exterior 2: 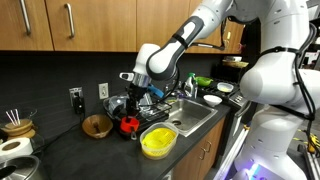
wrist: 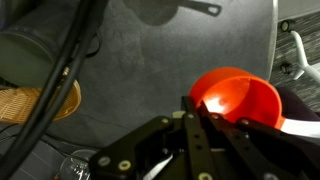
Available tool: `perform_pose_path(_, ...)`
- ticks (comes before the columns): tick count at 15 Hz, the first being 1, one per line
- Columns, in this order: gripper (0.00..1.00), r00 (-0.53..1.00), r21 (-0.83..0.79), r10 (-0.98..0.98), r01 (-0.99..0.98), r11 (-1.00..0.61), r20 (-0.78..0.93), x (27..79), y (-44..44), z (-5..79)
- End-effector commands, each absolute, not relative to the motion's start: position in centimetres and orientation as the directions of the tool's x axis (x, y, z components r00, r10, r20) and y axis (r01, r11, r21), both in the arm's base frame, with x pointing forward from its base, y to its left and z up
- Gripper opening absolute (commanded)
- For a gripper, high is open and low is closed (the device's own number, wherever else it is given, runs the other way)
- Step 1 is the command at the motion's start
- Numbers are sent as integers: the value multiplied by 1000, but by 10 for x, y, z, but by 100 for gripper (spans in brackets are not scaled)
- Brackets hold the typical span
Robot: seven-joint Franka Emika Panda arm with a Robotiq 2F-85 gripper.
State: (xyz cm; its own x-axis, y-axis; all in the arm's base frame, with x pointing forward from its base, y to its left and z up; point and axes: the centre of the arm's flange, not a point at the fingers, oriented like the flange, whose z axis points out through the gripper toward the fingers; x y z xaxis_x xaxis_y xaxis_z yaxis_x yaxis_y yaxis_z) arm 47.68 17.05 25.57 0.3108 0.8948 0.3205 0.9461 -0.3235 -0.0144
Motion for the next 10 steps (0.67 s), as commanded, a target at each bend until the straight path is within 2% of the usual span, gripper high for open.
perform_pose_path(1,4,311,-14,895,946,-323,321,477,171,256)
perform_pose_path(7,1,314,-22,894,946,-324,319,477,170,254)
perform_pose_path(10,1,401,-86,879,916,-392,258,471,164,247)
